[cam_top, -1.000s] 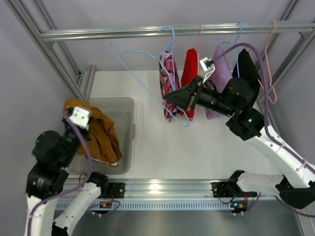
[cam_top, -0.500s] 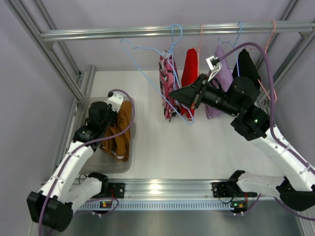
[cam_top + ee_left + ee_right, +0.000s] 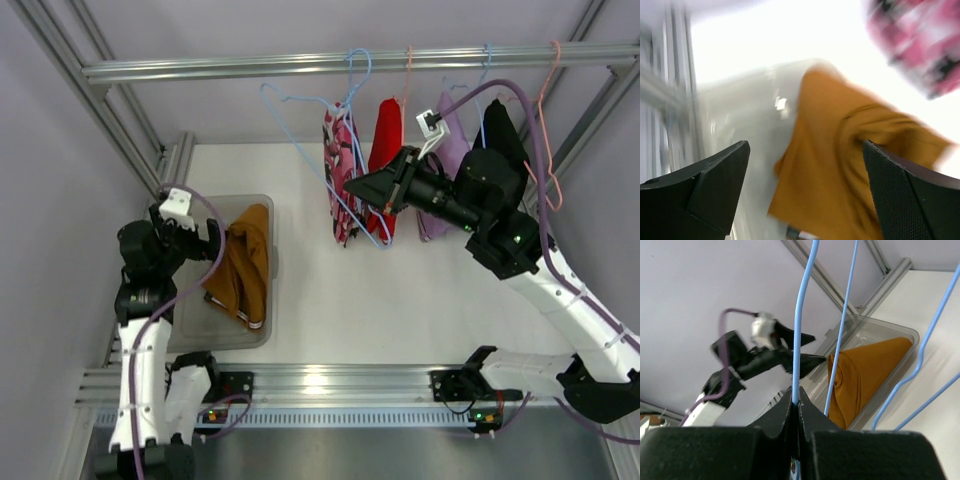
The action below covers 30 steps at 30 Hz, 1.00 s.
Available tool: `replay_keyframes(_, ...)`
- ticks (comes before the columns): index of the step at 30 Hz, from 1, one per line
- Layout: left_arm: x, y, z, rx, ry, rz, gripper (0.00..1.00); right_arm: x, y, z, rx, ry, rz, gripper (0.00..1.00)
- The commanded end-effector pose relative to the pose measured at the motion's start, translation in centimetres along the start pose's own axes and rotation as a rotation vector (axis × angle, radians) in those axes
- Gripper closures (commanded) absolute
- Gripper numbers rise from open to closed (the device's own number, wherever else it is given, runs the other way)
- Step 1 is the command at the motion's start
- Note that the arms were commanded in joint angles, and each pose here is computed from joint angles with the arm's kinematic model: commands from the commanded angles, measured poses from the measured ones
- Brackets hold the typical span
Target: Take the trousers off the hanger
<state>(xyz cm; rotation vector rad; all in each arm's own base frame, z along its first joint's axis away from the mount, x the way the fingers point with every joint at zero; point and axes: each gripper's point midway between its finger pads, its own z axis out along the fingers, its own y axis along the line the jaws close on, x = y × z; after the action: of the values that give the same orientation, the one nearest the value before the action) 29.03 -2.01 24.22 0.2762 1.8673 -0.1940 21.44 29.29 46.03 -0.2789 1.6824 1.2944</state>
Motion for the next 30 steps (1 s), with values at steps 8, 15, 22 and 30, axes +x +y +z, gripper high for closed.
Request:
replay_keyframes(8,-14.1,-5.4,-7.9,0.163,-0.36,0.009,0.01,-0.7,-0.8,2.9,0.144,0.004,0.046,1.0)
replay_keyframes(15,-17.1,-5.1,-10.0,0.106,-0.442,-0.037,0.01,0.9,-2.2,5.5,0.245,0.048,0.045,1.0)
replay_keyframes(22,-18.3,-5.9,-11.9,0.11,-0.493,-0.051,0.01,0.6,-3.8,8.5,0.301,0.033,-0.018,1.0)
replay_keyframes(30,-17.5,-6.8,-12.9,0.131,-0.535,-0.032,0.01,-0.2,-0.1,8.7,0.252,-0.033,-0.18,1.0)
